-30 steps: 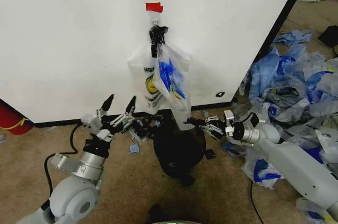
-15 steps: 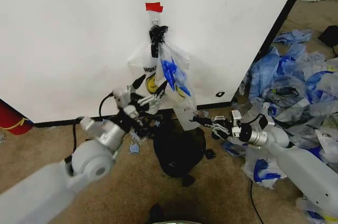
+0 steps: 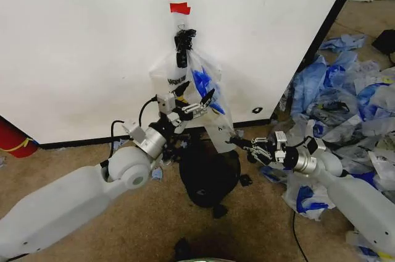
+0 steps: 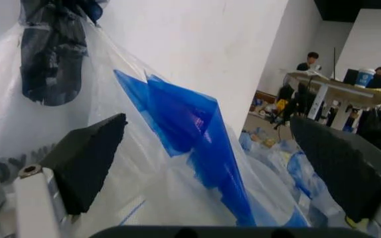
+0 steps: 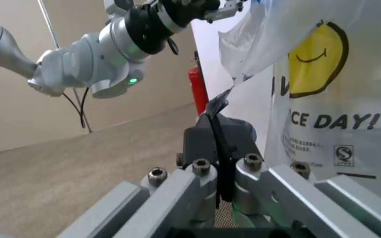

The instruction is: Pick up the garbage bag from the wall and place it over the trash bin.

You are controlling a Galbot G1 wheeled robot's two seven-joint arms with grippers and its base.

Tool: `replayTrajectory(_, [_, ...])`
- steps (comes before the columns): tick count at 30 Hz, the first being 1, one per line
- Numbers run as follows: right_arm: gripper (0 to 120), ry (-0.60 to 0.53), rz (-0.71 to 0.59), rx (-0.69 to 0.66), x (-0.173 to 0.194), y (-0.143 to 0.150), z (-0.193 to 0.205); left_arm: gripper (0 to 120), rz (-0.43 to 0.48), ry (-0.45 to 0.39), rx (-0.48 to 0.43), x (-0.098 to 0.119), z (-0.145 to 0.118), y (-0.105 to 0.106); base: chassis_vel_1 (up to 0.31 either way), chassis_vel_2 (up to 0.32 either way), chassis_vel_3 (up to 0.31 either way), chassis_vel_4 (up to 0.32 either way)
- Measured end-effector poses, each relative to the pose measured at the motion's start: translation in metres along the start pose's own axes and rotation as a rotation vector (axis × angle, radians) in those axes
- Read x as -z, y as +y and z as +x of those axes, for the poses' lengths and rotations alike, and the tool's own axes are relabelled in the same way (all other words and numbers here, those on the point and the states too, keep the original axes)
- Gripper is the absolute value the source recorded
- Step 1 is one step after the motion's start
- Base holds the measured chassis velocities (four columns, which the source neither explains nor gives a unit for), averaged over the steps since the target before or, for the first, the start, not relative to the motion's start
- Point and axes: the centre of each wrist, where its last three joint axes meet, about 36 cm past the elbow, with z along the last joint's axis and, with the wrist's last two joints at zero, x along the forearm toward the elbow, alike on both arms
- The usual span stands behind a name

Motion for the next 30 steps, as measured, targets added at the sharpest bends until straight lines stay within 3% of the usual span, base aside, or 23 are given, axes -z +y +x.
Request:
replayTrajectory(14, [0,-0.003,0.016,-0.021,-0.001,-0.004,-0.001,93,-0.02,0.041,0.003,0.005,-0.01,0.0,0.0,0.0,0.0,0.0])
replayTrajectory(17, [0,-0.005,0.016,-0.028,-0.002,-0.005,-0.001,81,-0.026,0.039,0.0,0.007,-0.015,0.001,0.0,0.0,0.0,0.0])
replayTrajectory(19, [0,-0.005,0.016,-0.028,-0.002,-0.005,-0.001,81,-0.026,0.039,0.0,0.007,-0.015,0.001,0.0,0.0,0.0,0.0])
replayTrajectory(20, [0,-0.007,0.017,-0.032,-0.003,-0.006,-0.001,70,-0.027,0.044,-0.002,0.005,-0.016,0.002,0.0,0.0,0.0,0.0])
replayTrajectory(23, [0,-0.007,0.02,-0.034,-0.002,-0.008,-0.001,64,-0.025,0.046,-0.005,0.004,-0.017,0.001,0.0,0.0,0.0,0.0])
replayTrajectory(26, [0,-0.007,0.023,-0.038,-0.002,-0.01,-0.002,46,-0.022,0.05,-0.01,0.001,-0.018,-0.001,0.0,0.0,0.0,0.0])
replayTrajectory(30, [0,-0.008,0.024,-0.037,-0.002,-0.011,-0.003,35,-0.021,0.052,-0.013,0.0,-0.018,-0.002,0.0,0.0,0.0,0.0])
